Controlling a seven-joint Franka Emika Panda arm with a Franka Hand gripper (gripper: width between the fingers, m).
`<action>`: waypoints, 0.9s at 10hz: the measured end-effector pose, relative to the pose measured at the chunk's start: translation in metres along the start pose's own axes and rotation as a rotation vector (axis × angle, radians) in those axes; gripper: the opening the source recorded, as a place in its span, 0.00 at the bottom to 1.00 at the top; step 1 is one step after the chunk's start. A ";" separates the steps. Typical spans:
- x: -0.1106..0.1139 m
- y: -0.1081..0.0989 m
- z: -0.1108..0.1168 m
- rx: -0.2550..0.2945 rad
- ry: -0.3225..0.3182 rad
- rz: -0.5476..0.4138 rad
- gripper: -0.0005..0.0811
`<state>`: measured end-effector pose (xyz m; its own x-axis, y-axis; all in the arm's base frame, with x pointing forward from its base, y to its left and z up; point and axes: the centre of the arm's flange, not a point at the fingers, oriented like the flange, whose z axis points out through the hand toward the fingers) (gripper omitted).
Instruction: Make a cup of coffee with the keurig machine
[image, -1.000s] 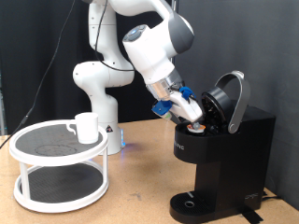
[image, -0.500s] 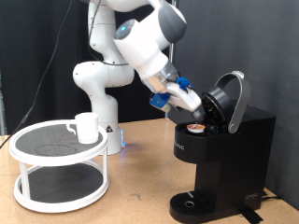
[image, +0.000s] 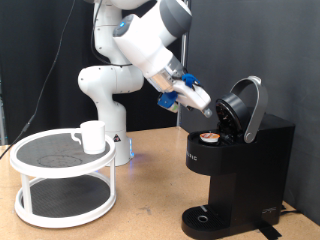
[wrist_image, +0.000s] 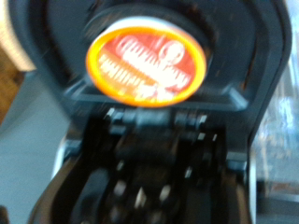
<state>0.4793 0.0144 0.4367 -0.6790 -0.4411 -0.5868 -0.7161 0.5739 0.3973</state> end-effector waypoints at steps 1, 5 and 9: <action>-0.005 0.003 -0.012 0.000 -0.034 0.005 0.91; -0.031 0.011 -0.054 0.008 -0.133 0.027 0.91; -0.050 0.021 -0.052 -0.036 -0.237 0.066 0.91</action>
<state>0.4900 0.0124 0.5113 -0.6704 -0.2266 -0.7066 -0.6797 0.5695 0.4623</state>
